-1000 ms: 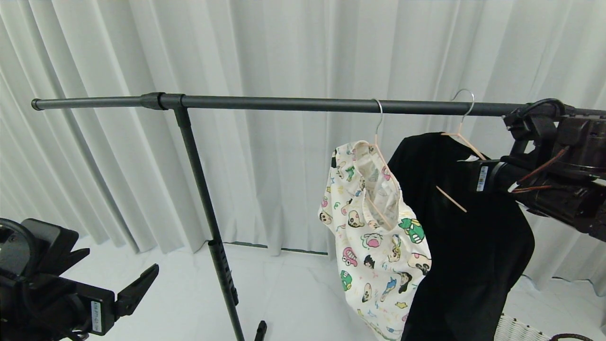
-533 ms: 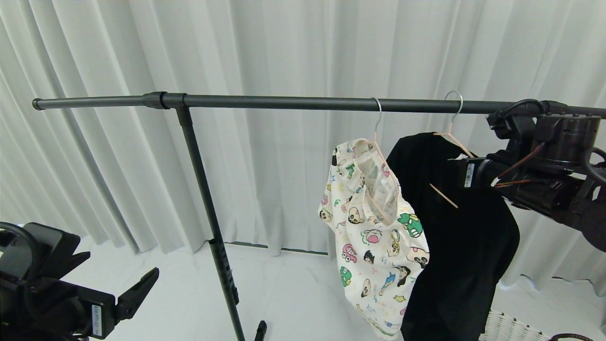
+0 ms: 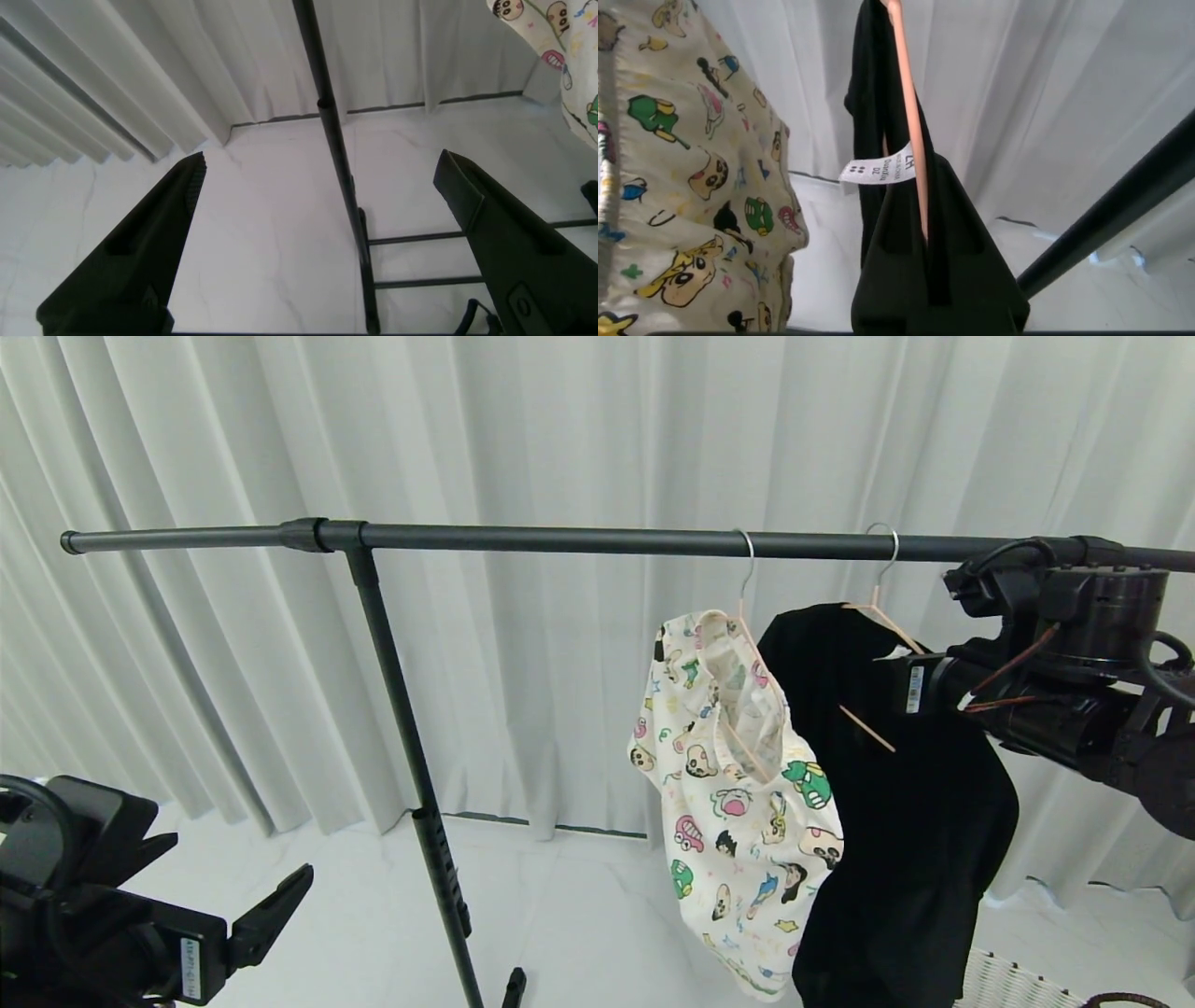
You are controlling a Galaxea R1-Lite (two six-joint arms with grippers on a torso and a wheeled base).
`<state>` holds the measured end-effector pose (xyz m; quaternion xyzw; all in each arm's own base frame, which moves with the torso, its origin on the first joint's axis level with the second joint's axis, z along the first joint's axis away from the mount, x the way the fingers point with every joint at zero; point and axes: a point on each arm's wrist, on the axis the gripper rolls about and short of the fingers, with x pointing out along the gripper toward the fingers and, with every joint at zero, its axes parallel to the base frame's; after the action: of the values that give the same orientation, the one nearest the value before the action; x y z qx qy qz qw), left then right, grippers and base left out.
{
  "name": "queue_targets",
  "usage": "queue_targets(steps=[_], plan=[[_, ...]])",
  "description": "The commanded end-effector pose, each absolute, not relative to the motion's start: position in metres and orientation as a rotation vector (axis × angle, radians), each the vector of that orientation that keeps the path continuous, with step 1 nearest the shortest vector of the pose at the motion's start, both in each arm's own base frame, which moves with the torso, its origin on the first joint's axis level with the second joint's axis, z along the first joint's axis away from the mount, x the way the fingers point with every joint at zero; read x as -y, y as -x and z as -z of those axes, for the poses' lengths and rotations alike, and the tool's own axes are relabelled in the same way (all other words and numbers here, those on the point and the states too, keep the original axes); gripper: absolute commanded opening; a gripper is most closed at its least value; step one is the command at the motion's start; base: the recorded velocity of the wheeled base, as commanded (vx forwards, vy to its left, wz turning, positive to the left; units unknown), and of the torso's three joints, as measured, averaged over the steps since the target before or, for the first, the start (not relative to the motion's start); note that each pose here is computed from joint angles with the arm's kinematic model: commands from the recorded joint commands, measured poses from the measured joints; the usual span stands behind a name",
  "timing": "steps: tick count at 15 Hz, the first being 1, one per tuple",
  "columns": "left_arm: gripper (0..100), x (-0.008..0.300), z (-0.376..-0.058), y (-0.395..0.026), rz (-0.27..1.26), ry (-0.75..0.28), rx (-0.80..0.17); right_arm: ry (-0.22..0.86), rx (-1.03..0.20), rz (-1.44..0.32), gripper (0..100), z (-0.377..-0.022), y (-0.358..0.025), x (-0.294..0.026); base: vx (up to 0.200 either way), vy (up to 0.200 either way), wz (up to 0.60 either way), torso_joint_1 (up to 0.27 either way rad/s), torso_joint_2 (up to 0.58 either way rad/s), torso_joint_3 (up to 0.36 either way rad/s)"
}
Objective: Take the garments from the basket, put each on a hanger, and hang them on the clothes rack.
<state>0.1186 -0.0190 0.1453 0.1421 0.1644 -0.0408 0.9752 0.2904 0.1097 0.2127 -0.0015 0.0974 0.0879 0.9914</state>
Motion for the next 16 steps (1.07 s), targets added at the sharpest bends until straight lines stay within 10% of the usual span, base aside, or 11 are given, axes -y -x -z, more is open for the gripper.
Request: queue_targets(steps=[1, 2, 3, 16], plan=[[100, 0.019, -0.146, -0.119, 0.081, -0.286, -0.328, 0.001, -0.189, -0.177, 0, -0.215, -0.289, -0.110, 0.000, 0.000, 0.00, 0.000, 0.00, 0.000], [100, 0.019, -0.146, -0.118, 0.081, -0.286, -0.327, 0.001, -0.189, -0.177, 0, -0.215, -0.289, -0.110, 0.000, 0.000, 0.00, 0.000, 0.00, 0.000], [100, 0.019, -0.146, -0.118, 0.081, -0.286, -0.324, 0.000, -0.186, -0.176, 100, -0.216, -0.288, -0.110, 0.000, 0.000, 0.00, 0.000, 0.00, 0.000], [100, 0.014, -0.162, -0.116, -0.115, -0.299, -0.264, 0.310, -0.115, -0.099, 100, -0.287, -0.191, -0.047, 0.000, 0.000, 0.00, 0.000, 0.00, 0.000]])
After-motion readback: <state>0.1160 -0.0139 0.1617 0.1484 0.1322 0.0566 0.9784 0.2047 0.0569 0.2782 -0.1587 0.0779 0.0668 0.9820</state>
